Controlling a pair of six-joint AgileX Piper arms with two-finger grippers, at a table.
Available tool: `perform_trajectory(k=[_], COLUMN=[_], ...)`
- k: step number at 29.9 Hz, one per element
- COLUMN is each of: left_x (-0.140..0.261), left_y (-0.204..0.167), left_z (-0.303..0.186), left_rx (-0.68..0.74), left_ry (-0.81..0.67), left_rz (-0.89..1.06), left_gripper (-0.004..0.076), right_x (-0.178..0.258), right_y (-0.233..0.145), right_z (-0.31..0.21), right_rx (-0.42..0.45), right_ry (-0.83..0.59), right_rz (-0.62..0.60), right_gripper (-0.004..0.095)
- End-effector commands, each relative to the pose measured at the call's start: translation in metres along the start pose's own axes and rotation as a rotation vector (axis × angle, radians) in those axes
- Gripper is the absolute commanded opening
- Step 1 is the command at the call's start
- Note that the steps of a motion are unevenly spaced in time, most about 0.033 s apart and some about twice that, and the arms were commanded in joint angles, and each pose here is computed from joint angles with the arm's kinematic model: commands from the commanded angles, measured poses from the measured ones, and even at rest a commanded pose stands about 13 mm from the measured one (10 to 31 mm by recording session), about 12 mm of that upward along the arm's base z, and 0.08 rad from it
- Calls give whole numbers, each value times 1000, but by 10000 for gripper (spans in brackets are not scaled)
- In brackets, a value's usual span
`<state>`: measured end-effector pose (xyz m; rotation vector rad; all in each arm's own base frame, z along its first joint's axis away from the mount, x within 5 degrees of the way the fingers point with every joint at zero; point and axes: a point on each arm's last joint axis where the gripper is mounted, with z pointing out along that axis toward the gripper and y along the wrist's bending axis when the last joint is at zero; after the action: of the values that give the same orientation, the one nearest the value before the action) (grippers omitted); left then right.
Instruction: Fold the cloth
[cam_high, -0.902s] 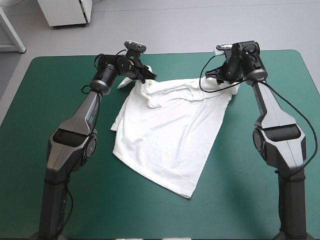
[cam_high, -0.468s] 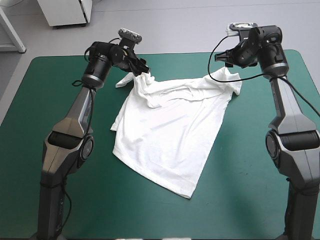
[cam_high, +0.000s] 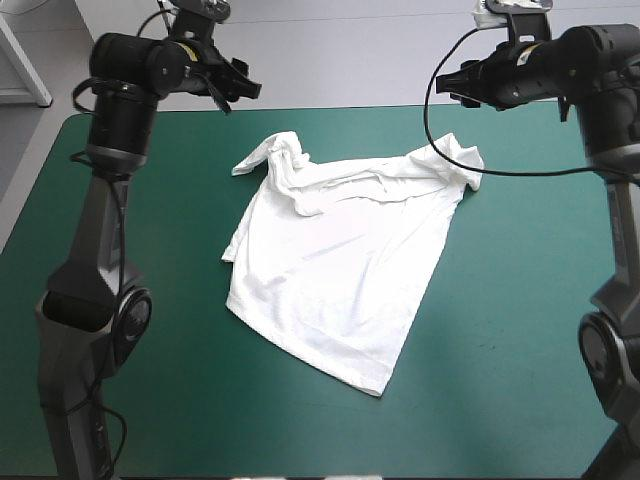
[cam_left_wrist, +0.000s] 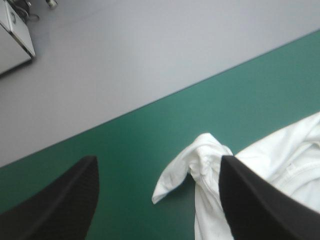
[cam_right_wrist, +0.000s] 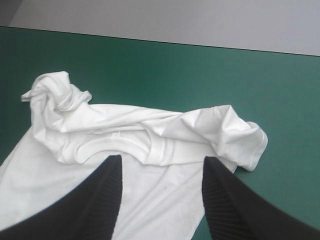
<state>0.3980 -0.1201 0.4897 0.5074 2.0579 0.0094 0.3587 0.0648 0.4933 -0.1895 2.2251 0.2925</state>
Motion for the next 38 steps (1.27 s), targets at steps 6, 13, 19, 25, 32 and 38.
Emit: perform_trajectory(k=[6, 13, 19, 25, 32, 38], left_x=[-17, 28, 89, 124, 139, 152], left_y=[15, 6, -10, -21, -17, -21], left_z=[-198, -211, -140, -84, -24, 19], left_rx=[-47, -8, 53, 86, 100, 114], left_ry=[-320, -136, 214, 414, 536, 592], left_rz=[-48, -40, -61, -44, -77, -76], left_gripper=[493, 493, 493, 493, 493, 493], right_x=[47, 73, 74, 75, 83, 88], right_y=[20, 26, 29, 29, 28, 28], right_z=[-106, -134, -143, -140, -126, -118], right_rx=[-44, -79, -95, -101, -113, -133], right_ry=[-70, -77, -99, -88, -33, -3], right_rz=[-56, -64, -57, -53, -36, -18], right_gripper=[456, 435, 385, 375, 374, 372])
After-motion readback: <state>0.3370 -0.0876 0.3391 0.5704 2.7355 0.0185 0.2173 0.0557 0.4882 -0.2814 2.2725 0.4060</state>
